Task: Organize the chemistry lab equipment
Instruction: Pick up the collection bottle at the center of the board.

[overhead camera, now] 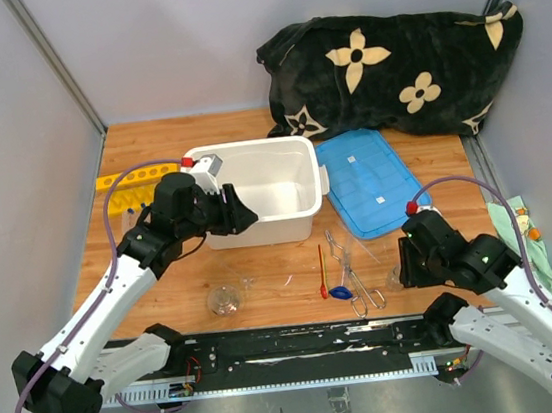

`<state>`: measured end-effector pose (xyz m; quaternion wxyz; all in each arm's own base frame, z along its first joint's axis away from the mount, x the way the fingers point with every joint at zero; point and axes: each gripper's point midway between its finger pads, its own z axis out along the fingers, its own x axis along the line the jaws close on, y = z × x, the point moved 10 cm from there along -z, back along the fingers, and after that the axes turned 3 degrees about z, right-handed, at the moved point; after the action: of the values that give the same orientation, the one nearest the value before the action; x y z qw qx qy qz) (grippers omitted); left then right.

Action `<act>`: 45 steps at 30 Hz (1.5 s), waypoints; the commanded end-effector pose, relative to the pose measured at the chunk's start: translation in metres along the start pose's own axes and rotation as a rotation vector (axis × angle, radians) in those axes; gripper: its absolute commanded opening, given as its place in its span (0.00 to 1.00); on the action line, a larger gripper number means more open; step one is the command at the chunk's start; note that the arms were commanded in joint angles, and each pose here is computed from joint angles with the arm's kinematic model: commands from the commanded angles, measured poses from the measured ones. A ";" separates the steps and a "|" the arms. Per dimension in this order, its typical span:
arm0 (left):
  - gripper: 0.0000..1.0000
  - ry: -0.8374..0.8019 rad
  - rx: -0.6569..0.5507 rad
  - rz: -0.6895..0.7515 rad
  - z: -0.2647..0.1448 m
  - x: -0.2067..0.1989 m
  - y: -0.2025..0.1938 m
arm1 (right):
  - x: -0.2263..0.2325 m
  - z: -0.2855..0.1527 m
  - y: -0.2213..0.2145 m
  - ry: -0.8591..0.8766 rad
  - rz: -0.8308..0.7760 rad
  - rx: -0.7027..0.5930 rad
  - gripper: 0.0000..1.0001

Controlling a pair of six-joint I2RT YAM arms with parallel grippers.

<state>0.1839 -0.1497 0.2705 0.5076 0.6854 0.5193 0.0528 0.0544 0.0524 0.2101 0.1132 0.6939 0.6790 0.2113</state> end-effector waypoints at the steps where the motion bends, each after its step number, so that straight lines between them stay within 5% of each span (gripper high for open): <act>1: 0.49 -0.001 -0.070 0.029 -0.002 -0.005 0.012 | 0.004 0.003 0.009 -0.037 0.052 -0.044 0.36; 13: 0.50 0.013 -0.159 0.063 -0.028 -0.024 0.050 | 0.003 -0.001 0.018 -0.138 0.137 -0.070 0.34; 45: 0.51 0.001 -0.211 0.089 -0.040 -0.029 0.059 | 0.002 0.037 0.023 -0.278 0.238 -0.023 0.34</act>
<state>0.1888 -0.1451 0.3332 0.5585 0.6543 0.4964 0.1167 0.0912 0.0634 0.1920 0.1766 0.7768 0.5871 0.1438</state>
